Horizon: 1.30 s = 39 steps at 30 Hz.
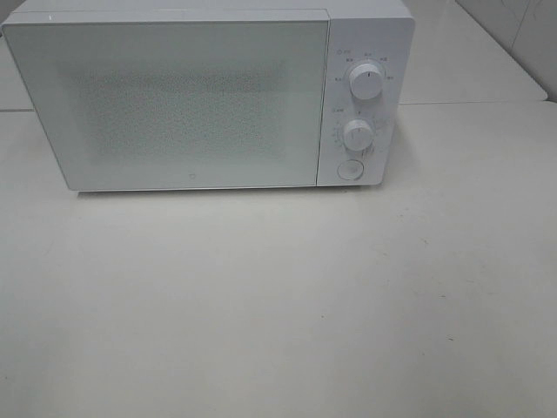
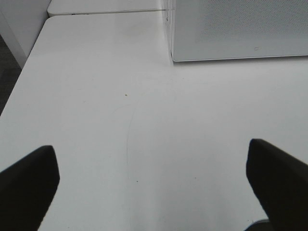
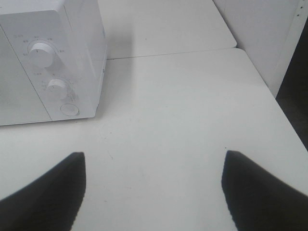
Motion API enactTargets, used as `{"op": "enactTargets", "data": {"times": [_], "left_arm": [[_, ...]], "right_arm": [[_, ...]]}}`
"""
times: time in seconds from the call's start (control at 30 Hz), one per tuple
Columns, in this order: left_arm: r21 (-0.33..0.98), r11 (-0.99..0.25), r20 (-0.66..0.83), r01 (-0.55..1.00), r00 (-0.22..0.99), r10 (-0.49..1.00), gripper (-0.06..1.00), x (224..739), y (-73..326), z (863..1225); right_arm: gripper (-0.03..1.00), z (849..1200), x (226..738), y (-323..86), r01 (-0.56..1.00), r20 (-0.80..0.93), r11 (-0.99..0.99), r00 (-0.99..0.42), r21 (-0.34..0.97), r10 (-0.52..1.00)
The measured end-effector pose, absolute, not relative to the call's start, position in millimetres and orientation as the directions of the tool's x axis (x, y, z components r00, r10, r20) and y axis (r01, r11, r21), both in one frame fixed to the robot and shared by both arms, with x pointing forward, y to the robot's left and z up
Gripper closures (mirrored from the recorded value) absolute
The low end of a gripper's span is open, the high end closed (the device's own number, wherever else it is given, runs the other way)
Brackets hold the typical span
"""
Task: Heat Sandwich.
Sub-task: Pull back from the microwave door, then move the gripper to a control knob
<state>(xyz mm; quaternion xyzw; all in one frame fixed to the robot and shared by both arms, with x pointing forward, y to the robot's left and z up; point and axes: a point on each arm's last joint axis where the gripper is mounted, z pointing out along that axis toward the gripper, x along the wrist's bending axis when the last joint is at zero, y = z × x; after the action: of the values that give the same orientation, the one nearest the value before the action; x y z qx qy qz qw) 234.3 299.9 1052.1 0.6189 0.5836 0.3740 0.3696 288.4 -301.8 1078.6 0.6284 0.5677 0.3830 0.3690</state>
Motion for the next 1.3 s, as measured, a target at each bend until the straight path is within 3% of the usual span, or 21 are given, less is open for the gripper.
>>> {"op": "enactTargets", "data": {"times": [0.73, 1.3], "left_arm": [[0.894, -0.046, 0.032, 0.446, 0.039, 0.999, -0.03, 234, 300, 1052], [0.894, -0.046, 0.032, 0.445, 0.039, 0.999, -0.03, 234, 300, 1052]], "right_arm": [[0.21, 1063, 384, -298, 0.516, 0.054, -0.07, 0.046, 0.854, 0.997], [0.21, 1020, 444, -294, 0.355, 0.077, -0.073, 0.002, 0.932, 0.997]]}}
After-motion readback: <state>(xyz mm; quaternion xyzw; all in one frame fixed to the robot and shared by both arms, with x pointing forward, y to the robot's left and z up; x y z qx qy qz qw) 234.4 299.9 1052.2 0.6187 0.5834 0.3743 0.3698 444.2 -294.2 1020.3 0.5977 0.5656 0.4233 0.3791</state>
